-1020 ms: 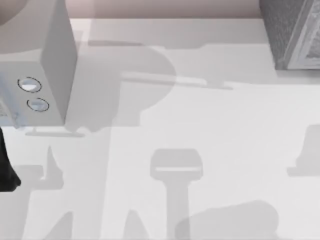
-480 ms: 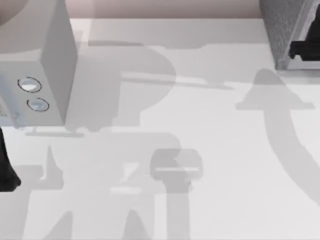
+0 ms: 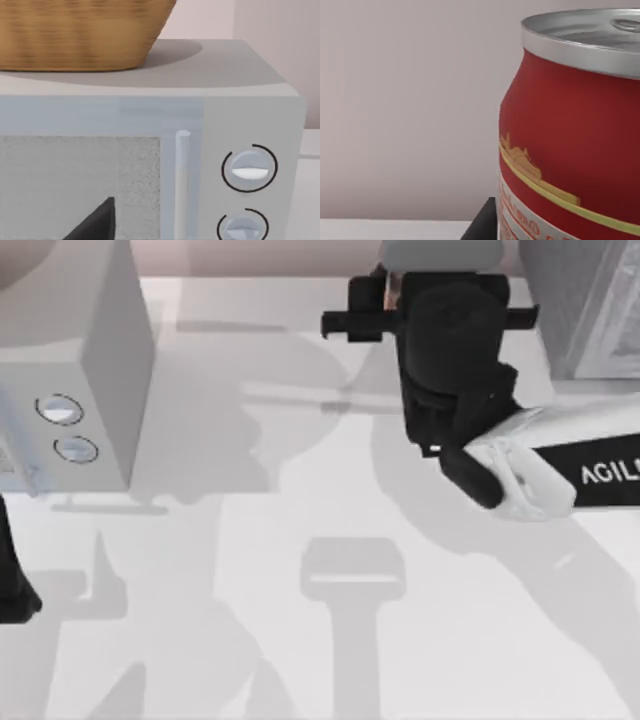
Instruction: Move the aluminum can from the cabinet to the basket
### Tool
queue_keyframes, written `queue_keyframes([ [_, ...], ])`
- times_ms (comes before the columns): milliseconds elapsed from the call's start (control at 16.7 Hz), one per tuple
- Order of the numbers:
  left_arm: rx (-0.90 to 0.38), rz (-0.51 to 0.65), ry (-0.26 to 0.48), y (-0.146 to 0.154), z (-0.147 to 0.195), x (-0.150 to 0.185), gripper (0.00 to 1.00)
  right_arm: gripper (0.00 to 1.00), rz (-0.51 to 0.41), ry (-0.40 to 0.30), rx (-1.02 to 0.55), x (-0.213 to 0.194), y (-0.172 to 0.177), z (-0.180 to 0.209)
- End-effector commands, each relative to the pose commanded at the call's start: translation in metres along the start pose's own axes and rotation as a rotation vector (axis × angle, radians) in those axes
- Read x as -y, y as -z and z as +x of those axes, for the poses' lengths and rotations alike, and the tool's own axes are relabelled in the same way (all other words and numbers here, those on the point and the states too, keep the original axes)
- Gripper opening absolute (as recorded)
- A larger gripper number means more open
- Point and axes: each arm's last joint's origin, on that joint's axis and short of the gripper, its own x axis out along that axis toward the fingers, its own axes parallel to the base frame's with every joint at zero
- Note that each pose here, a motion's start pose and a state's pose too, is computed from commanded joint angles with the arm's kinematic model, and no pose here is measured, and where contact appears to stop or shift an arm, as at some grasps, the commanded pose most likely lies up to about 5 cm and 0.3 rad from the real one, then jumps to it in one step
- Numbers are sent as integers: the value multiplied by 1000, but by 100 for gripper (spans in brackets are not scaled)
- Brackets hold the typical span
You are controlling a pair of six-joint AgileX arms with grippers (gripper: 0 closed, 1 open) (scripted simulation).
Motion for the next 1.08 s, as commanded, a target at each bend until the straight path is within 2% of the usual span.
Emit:
queue_keyframes([
  [240,0,0,0,0,0,0,100,0,2,-1,-1,-66,75,8],
  [480,0,0,0,0,0,0,100,0,6,-1,1,-103,132,-1],
  [660,0,0,0,0,0,0,100,0,12,0,5,-114,149,-6],
  [1080,0,0,0,0,0,0,100,0,4,4,-4,-111,154,-1],
])
